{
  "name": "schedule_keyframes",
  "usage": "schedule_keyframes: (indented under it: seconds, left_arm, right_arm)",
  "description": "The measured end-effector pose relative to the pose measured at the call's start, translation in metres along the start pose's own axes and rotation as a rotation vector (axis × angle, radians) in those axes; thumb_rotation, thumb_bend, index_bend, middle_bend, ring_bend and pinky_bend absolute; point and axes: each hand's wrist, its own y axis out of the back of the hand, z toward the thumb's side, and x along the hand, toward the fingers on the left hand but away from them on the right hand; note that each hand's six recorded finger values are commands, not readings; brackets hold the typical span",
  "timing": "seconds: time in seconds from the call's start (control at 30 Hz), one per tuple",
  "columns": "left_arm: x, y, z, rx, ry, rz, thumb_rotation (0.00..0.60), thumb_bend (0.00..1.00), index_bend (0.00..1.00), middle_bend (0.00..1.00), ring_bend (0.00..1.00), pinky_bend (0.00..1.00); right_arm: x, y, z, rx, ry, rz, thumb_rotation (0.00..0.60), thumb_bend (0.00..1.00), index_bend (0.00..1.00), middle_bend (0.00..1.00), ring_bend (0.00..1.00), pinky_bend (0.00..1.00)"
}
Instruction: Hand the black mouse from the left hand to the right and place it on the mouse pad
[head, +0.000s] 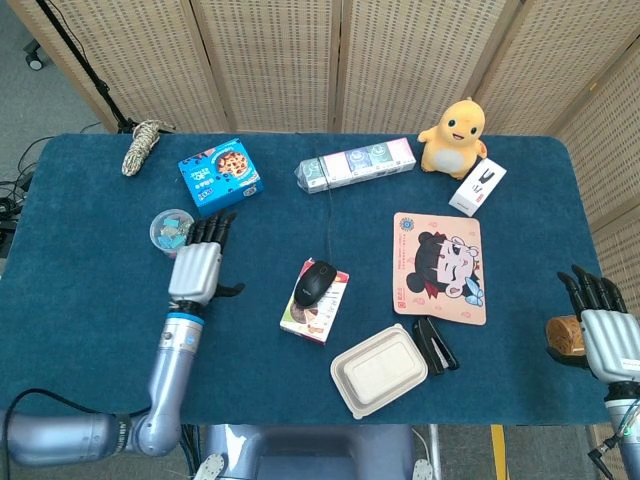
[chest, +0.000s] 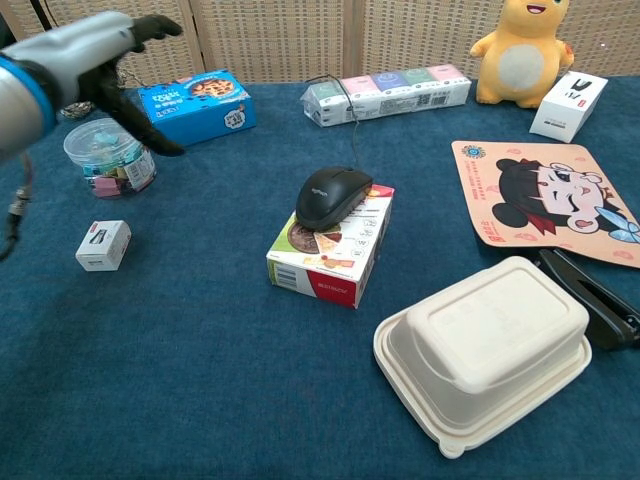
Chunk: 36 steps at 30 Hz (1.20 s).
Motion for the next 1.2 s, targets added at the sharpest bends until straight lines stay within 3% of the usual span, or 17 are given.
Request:
schedule_keyframes:
  seconds: [0.2,0.33,0.53,0.8,0.93,1.2]
  left_arm:
    - [-0.014,0.046,-0.068,0.048,0.035,0.059,0.6,0.12,0.0,0.0,0.0,0.0]
    - [-0.032,0.073,-0.11,0.071,0.073,0.072,0.6,0.12,0.0,0.0,0.0,0.0]
    - [-0.063,0.094,-0.163,0.072,0.153,0.064,0.6,0.12,0.0,0.0,0.0,0.0]
    - [-0.093,0.108,-0.207,-0.017,0.232,0.067,0.6,0.12,0.0,0.0,0.0,0.0]
    - [-0.11,0.12,-0.231,0.016,0.295,0.057,0.6,0.12,0.0,0.0,0.0,0.0]
    - [-0.123,0.131,-0.244,-0.004,0.332,0.052,0.6,0.12,0.0,0.0,0.0,0.0]
  right_arm:
    - [-0.015,-0.001,0.016,0.077,0.06,0.008,0.6,0.0,0.0,0.0,0.0,0.0]
    - [-0.028,0.004,0.042,0.105,0.161,0.004,0.6,0.0,0.0,0.0,0.0,0.0]
    - [-0.045,0.006,0.09,0.112,0.329,0.032,0.6,0.0,0.03,0.0,0.0,0.0]
    - [-0.063,-0.001,0.172,0.138,0.574,0.079,0.6,0.0,0.05,0.0,0.0,0.01]
    - [-0.07,-0.013,0.22,0.143,0.687,0.09,0.6,0.0,0.06,0.0,0.0,0.01]
    - [-0.085,-0.038,0.308,0.115,0.812,0.118,0.6,0.0,0.08,0.0,0.0,0.04]
